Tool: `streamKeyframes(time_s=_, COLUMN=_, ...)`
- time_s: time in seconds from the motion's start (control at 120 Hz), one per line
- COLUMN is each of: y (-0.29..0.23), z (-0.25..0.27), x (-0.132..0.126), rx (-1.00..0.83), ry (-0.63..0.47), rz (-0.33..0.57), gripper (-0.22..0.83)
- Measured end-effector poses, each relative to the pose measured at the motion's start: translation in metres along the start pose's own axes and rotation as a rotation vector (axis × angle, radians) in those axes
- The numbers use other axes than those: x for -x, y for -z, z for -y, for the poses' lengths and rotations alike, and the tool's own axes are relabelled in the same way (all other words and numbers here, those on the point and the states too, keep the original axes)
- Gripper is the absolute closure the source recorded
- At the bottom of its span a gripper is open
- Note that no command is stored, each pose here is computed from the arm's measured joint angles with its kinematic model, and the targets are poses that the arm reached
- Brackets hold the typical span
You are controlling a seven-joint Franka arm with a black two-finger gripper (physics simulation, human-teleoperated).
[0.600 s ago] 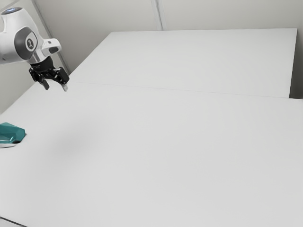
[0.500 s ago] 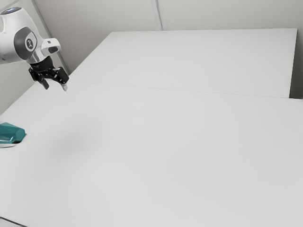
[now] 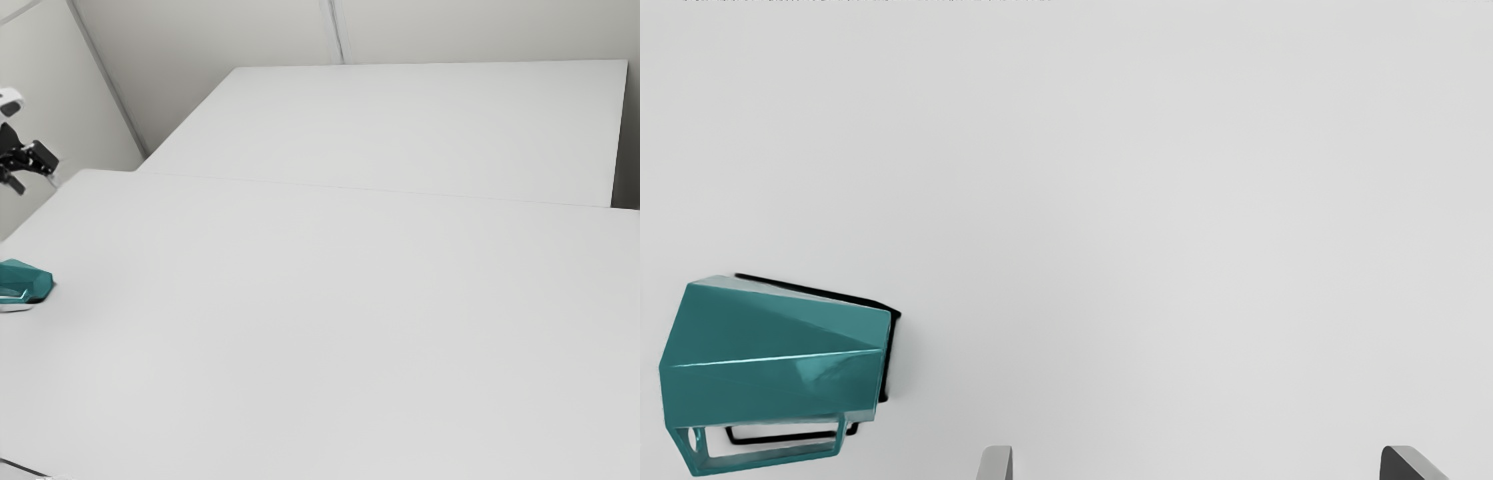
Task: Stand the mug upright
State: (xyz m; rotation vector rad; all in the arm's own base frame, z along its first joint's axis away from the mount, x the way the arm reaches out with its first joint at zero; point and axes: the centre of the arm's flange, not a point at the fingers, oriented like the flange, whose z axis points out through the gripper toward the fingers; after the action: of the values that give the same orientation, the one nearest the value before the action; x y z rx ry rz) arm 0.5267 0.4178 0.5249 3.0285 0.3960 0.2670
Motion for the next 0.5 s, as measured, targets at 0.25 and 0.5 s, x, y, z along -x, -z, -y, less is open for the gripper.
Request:
streamKeyframes(time_s=0.25, y=-0.028, z=0.101, x=0.006, rx=0.061, ry=0.013, rz=-0.029, gripper=0.00)
streamKeyframes(time_s=0.5, y=-0.046, z=0.181, x=0.027, rx=0.053, ry=0.036, rz=-0.053, gripper=0.00)
